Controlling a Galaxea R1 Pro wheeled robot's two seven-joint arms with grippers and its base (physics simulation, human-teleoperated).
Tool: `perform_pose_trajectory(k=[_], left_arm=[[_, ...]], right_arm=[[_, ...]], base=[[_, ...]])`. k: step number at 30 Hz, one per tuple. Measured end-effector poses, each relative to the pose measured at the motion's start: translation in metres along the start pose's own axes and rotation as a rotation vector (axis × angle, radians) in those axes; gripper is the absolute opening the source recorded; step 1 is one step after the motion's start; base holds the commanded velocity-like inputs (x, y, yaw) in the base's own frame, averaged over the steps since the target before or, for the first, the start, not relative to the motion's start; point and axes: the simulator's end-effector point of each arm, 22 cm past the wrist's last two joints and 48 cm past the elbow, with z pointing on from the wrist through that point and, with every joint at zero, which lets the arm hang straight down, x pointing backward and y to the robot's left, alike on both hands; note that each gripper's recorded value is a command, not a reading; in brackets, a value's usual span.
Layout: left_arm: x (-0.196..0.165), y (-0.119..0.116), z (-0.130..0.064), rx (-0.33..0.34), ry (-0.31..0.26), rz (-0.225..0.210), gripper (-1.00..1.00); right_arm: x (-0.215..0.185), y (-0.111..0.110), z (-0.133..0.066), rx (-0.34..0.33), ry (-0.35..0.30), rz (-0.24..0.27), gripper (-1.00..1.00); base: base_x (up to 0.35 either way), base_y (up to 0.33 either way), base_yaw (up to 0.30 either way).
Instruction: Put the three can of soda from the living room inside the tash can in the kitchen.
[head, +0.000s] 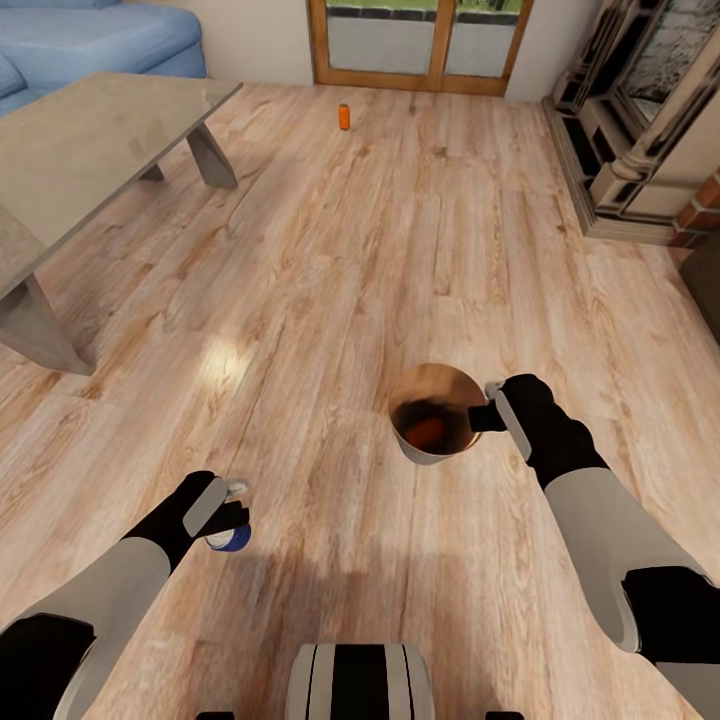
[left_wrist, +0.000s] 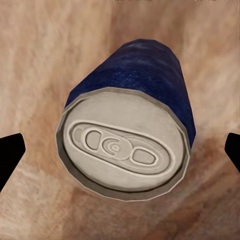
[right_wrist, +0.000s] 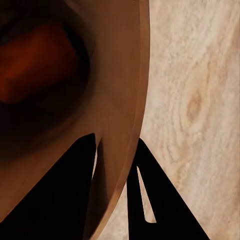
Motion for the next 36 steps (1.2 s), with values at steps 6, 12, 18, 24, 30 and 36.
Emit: perform_pose_trajectory(k=[6,12,18,24,30,36], left_arm=[[-0.004,-0.002,-0.004,0.000,-0.023,0.009,-1.00],[-0.004,-0.001,-0.003,-0.010,-0.027,0.023,-1.00],[-0.004,0.001,-0.001,-0.018,-0.026,0.030,-1.00],[-0.004,0.001,-0.001,-0.019,-0.027,0.030,-1.00],[-0.004,0.001,-0.001,-0.020,-0.027,0.032,-1.00],[-0.004,0.001,-0.001,-0.021,-0.026,0.035,-1.00]], right_arm=[[-0.003,0.008,-0.005,0.022,-0.010,-0.030,-1.00],[-0.005,0.010,-0.005,0.025,-0.014,-0.036,-1.00],[-0.005,0.010,-0.004,0.021,-0.015,-0.032,-1.00],[-0.005,0.010,-0.005,0.022,-0.016,-0.034,-1.00],[-0.006,0.011,-0.005,0.023,-0.017,-0.035,-1.00],[-0.006,0.010,-0.004,0.019,-0.017,-0.032,-1.00]], base=[[0.000,0.000,0.000],[0.000,0.000,0.000],[0.000,0.000,0.000],[0.000,0.000,0.000],[0.000,0.000,0.000],[0.000,0.000,0.000]])
